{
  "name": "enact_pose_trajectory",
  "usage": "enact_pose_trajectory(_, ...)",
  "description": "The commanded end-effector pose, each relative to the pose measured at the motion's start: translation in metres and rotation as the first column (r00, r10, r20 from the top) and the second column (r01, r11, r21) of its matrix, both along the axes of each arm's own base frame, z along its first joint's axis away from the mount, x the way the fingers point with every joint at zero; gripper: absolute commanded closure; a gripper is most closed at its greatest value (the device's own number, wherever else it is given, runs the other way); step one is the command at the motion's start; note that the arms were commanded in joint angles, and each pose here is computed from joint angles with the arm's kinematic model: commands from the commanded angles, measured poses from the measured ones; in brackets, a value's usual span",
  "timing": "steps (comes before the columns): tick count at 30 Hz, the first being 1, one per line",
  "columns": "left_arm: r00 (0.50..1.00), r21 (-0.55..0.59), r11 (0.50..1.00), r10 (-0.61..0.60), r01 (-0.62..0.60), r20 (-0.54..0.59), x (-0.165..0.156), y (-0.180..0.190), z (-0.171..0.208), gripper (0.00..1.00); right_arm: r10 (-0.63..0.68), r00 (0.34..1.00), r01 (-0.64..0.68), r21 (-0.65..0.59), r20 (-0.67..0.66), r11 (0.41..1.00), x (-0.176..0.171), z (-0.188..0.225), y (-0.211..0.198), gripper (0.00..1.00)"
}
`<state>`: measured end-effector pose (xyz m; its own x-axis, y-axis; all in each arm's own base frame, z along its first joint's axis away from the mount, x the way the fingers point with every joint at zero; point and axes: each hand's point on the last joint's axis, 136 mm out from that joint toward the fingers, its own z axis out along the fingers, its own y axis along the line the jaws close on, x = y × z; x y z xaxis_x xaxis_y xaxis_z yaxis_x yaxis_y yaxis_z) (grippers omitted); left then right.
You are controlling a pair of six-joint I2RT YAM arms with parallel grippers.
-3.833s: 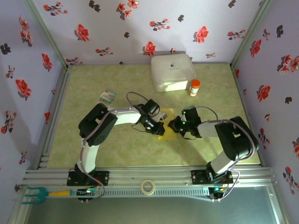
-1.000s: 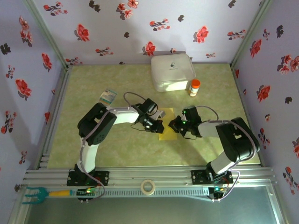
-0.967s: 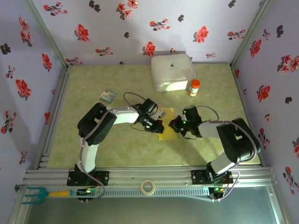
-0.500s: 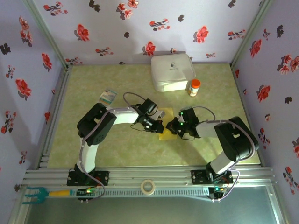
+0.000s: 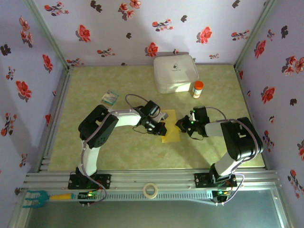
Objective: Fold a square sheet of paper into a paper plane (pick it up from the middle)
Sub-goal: Fold the triangle a second time at the center of the table.
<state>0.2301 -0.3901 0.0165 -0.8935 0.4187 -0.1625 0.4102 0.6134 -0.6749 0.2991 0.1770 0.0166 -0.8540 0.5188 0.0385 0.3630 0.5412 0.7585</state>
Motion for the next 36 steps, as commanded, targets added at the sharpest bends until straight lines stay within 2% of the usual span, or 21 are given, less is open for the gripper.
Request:
enact_pose_trajectory(1, 0.998, 0.164, 0.986, 0.000, 0.010, -0.062, -0.020, 0.034, -0.036, 1.00, -0.049, 0.999, 0.048, -0.072, -0.017, 0.996, 0.008, -0.011, -0.022, 1.00)
enact_pose_trajectory(7, 0.998, 0.181, 0.983, -0.018, 0.028, -0.058, -0.023, 0.040, -0.035, 1.00, -0.044, 0.998, 0.047, -0.065, 0.037, 0.997, 0.018, 0.016, -0.021, 1.00)
enact_pose_trajectory(11, 0.998, 0.183, 0.982, -0.025, 0.034, -0.052, -0.024, 0.044, -0.033, 1.00, -0.020, 0.998, 0.023, -0.053, 0.060, 0.998, 0.010, 0.029, -0.014, 0.99)
enact_pose_trajectory(13, 0.999, 0.181, 0.983, -0.025, 0.033, -0.048, -0.024, 0.046, -0.032, 1.00, 0.033, 0.998, -0.031, -0.033, 0.062, 0.999, 0.000, 0.031, 0.003, 0.99)
enact_pose_trajectory(16, 0.999, 0.177, 0.984, -0.027, 0.035, -0.044, -0.023, 0.047, -0.029, 1.00, 0.100, 0.994, -0.100, 0.000, 0.053, 0.995, -0.012, 0.028, 0.026, 0.99)
enact_pose_trajectory(21, 0.999, 0.164, 0.986, -0.022, 0.027, -0.035, -0.020, 0.045, -0.024, 1.00, 0.098, 0.994, -0.100, 0.042, 0.046, 0.994, -0.012, 0.018, 0.036, 1.00)
enact_pose_trajectory(26, 1.000, 0.148, 0.989, -0.013, 0.016, -0.022, -0.016, 0.041, -0.017, 1.00, 0.076, 0.996, -0.077, -0.033, -0.042, 0.996, -0.023, -0.012, 0.024, 1.00)
enact_pose_trajectory(29, 1.000, 0.120, 0.993, -0.001, 0.001, 0.000, -0.010, 0.035, -0.003, 0.97, 0.049, 0.996, -0.054, -0.083, -0.070, 0.995, -0.030, -0.024, 0.013, 1.00)
enact_pose_trajectory(36, 0.999, -0.026, 0.999, 0.031, -0.030, 0.031, 0.003, 0.006, 0.042, 0.94, 0.034, 0.996, -0.044, -0.111, -0.085, 0.993, -0.035, -0.030, 0.007, 1.00)
